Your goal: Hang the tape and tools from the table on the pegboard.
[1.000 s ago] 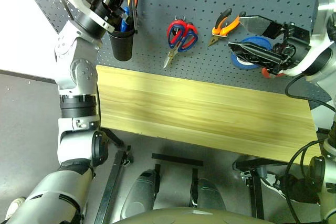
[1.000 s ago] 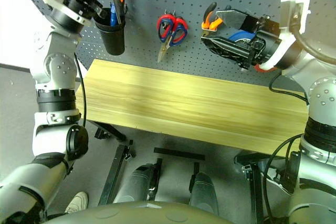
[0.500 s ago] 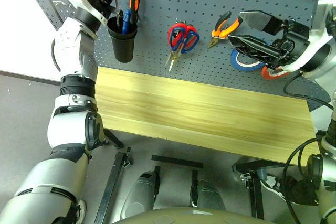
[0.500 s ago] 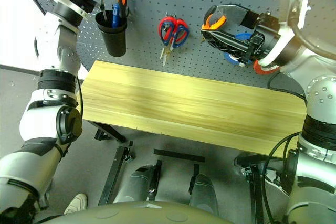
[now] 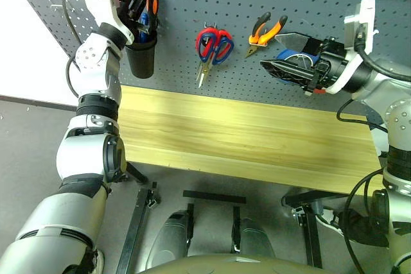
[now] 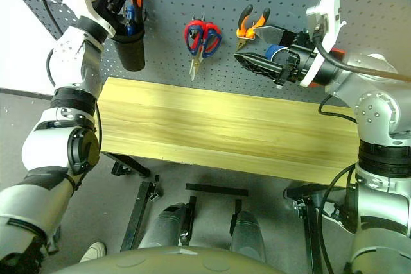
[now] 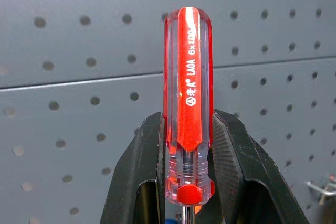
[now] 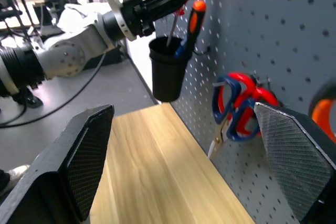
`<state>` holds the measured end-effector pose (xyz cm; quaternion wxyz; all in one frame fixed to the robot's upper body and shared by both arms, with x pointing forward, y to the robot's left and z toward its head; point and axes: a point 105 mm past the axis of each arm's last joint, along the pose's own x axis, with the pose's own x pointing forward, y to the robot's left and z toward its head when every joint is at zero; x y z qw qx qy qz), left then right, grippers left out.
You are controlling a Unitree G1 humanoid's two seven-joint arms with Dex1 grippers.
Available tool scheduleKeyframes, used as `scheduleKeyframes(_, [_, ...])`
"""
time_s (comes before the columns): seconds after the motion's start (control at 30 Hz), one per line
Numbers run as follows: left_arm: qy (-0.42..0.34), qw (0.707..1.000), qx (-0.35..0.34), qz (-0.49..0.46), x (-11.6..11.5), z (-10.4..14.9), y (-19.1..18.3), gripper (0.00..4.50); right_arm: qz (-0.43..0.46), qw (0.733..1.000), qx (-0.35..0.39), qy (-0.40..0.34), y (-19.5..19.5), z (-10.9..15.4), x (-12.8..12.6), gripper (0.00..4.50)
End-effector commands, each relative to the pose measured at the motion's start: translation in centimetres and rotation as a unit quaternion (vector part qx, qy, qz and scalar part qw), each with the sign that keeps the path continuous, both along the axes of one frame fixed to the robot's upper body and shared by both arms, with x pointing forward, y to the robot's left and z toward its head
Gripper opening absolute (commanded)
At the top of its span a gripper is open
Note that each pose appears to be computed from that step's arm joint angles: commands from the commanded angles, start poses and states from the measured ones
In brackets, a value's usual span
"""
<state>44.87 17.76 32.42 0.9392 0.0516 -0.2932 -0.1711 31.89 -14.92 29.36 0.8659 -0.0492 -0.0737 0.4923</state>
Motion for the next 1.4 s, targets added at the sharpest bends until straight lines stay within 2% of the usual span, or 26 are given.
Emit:
scheduleKeyframes(0.03, [-0.029, 0.999, 0.016, 0.030, -0.4, 1.6, 0.8, 0.88, 0.001, 0.999, 0.004, -0.036, -0.1, 1.7, -0.3, 4.50])
scheduleKeyframes(0.07, [-0.032, 0.999, 0.019, 0.039, -0.5, 1.7, 1.0, 0.88, 0.001, 0.999, 0.004, -0.036, -0.1, 1.7, -0.3, 4.50])
scheduleKeyframes(0.33, [-0.069, 0.994, 0.044, 0.069, -1.4, 2.9, 1.8, 3.61, 0.000, 0.999, 0.005, -0.037, -0.5, 1.9, -0.5, 4.50])
scheduleKeyframes(0.43, [-0.081, 0.994, 0.040, 0.059, -1.9, 3.7, 1.8, 4.46, -0.002, 0.999, 0.006, -0.039, -0.7, 2.0, -0.6, 4.50])
scheduleKeyframes(0.57, [-0.079, 0.996, 0.030, -0.012, -2.7, 3.8, 0.9, 4.46, -0.012, 0.999, 0.005, -0.040, -1.4, 2.1, -0.8, 4.50])
scheduleKeyframes(0.63, [-0.079, 0.990, 0.034, -0.111, -4.1, 3.3, -0.8, 4.46, -0.023, 0.999, 0.003, -0.034, -2.2, 1.8, -0.9, 4.50])
scheduleKeyframes(0.77, [-0.039, 0.955, 0.087, -0.279, -7.0, 0.4, -3.1, 4.46, -0.047, 0.999, -0.020, 0.005, -4.3, -0.4, -1.6, 4.50])
scheduleKeyframes(0.87, [0.030, 0.921, 0.125, -0.367, -8.4, -2.8, -3.9, 4.46, -0.058, 0.997, -0.030, 0.032, -5.2, -2.0, -2.4, 4.50])
scheduleKeyframes(0.93, [0.068, 0.904, 0.154, -0.393, -8.8, -5.1, -4.1, 4.46, -0.064, 0.996, -0.030, 0.048, -5.4, -2.9, -2.8, 4.50])
scheduleKeyframes(1.07, [0.116, 0.858, 0.215, -0.451, -10.2, -9.2, -5.0, 4.46, -0.072, 0.993, -0.051, 0.076, -5.3, -6.5, -3.8, 4.50])
scheduleKeyframes(1.23, [0.149, 0.843, 0.233, -0.461, -10.1, -12.4, -4.6, 4.46, -0.077, 0.992, -0.065, 0.073, -4.7, -9.3, -4.0, 4.50])
scheduleKeyframes(1.4, [0.148, 0.847, 0.222, -0.460, -9.5, -13.2, -4.9, 4.46, -0.075, 0.992, -0.067, 0.075, -4.9, -9.5, -3.4, 4.50])
